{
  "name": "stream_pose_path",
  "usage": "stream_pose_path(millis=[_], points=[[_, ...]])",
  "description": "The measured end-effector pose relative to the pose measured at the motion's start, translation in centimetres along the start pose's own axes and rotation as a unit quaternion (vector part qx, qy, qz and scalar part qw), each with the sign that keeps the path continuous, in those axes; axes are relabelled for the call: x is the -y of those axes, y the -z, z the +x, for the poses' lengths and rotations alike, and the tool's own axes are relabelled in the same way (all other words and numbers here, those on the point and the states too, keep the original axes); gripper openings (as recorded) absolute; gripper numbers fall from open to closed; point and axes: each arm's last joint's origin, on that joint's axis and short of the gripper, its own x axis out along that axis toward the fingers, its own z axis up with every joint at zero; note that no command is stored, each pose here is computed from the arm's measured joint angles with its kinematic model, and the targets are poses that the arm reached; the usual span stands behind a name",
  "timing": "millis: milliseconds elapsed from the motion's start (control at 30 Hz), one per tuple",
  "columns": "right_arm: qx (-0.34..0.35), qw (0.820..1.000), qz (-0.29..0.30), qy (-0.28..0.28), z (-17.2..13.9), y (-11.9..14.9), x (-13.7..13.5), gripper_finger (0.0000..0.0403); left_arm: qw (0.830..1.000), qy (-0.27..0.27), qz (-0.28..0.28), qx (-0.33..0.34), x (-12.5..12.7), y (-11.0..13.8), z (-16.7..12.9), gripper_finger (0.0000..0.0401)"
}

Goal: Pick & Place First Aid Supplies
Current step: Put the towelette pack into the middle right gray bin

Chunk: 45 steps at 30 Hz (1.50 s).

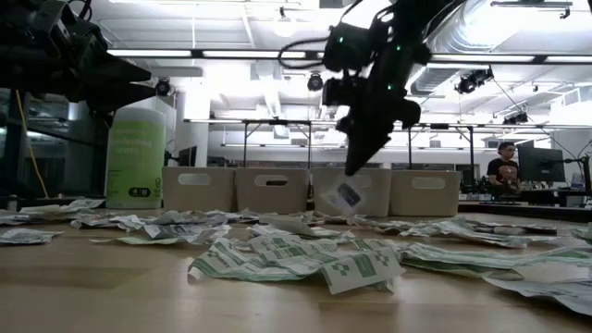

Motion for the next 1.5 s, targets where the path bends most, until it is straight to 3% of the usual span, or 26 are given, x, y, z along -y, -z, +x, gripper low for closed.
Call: stream_pose_path(millis=[233,467,933,1133,1500], points=[[0.034,0.999,0.006,0.017,-2.6,-0.3,0.0,0.0000,1.000,0.000,0.000,0.000,0.0,0.0,0.0,0.0150],[0.032,0.996,0.008,0.082,-3.7,-0.4,0.3,0.0000,1.000,0.000,0.000,0.000,0.0,0.0,0.0,0.0150],[0.046,0.998,0.013,0.048,-3.4,-0.5,-0.6,0.0006,1.000,0.000,0.000,0.000,0.0,0.0,0.0,0.0150],[0.026,0.996,0.015,0.081,-1.9,0.3,-3.0,0.0044,1.000,0.000,0.000,0.000,0.0,0.0,0.0,0.0150],[0.064,0.986,0.058,0.140,1.0,2.2,-7.4,0.0167,1.000,0.000,0.000,0.000,0.0,0.0,0.0,0.0150]])
